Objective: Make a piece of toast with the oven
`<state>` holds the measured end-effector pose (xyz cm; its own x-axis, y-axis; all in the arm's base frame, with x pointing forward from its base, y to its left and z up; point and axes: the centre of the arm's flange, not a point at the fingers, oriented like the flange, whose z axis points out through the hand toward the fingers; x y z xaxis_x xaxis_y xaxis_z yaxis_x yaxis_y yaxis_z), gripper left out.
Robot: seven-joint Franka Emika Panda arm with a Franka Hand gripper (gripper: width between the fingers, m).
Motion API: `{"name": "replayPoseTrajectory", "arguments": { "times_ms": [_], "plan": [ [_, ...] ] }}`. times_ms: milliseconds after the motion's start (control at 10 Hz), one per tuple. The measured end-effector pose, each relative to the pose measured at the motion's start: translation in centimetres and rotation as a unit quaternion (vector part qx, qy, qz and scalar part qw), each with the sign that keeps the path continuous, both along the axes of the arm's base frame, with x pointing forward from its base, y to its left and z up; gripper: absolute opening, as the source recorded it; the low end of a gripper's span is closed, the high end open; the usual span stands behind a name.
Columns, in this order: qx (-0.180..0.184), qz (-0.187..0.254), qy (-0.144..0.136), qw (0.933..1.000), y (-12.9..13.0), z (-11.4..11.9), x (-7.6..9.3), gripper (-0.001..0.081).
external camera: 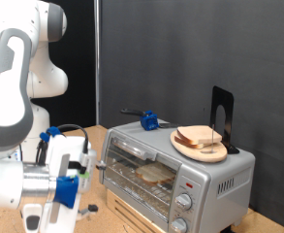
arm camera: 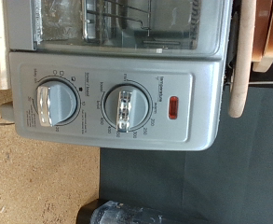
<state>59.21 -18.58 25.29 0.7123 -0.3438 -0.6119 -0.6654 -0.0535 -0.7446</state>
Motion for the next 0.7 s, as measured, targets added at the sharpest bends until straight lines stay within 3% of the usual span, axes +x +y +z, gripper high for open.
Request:
{"name": "replayPoseTrajectory", "arguments": {
  "times_ms": [300,700],
  "plan": [
    [0.012,0.005,0.014,0.9998,0.2,0.0,-0.1,0.0808],
    [0.007,-0.017,0.011,0.9998,-0.4,-2.6,4.3,0.0808]
  ]
}}
